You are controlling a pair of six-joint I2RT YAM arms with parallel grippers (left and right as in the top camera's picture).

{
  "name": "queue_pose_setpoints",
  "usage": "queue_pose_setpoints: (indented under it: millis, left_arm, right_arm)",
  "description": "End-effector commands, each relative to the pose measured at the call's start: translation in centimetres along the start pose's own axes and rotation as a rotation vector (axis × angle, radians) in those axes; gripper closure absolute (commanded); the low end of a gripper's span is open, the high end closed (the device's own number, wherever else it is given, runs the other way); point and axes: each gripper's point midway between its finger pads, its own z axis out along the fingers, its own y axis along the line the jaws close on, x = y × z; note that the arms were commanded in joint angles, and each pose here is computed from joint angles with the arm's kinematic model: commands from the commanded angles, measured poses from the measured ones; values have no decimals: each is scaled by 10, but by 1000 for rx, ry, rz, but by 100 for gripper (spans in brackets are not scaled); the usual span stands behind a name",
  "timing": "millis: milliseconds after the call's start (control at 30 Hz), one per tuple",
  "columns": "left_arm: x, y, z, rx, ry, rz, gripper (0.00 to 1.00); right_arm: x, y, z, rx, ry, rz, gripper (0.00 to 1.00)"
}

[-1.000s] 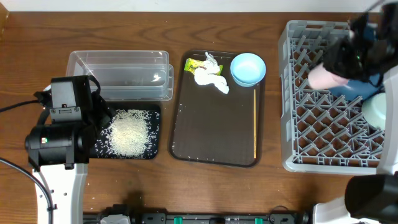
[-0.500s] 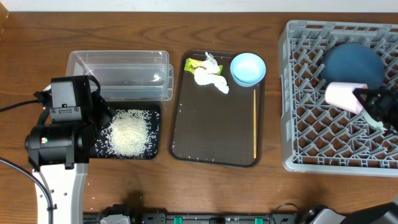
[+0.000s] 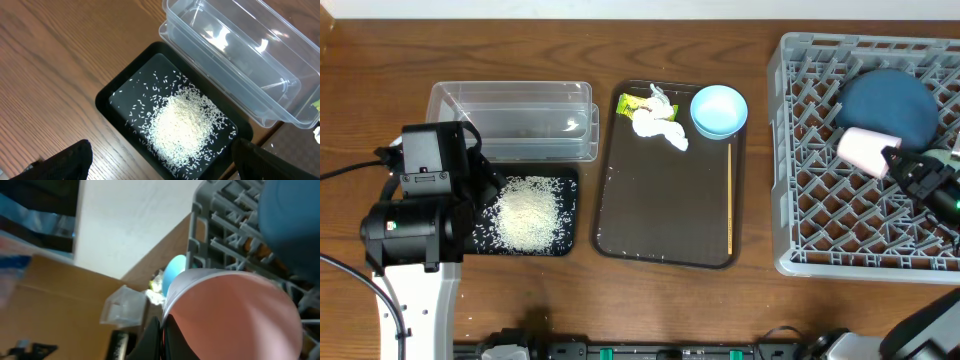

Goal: Sort waste into correct bins and load items into the dishwasher rack
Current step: 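Carry the pink cup right and lower it into the dish rack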

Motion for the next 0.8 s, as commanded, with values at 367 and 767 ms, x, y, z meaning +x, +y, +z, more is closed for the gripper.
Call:
queue_pose_setpoints:
  millis: [367,767]
  left_arm:
    - [-5,4,-2,-20,-16,-3,9]
    - [-5,4,-2,-20,-16,-3,9]
  right_arm:
    - [17,-30,12,-139,56,240,99]
    - [33,-74,10,125,64,339,99]
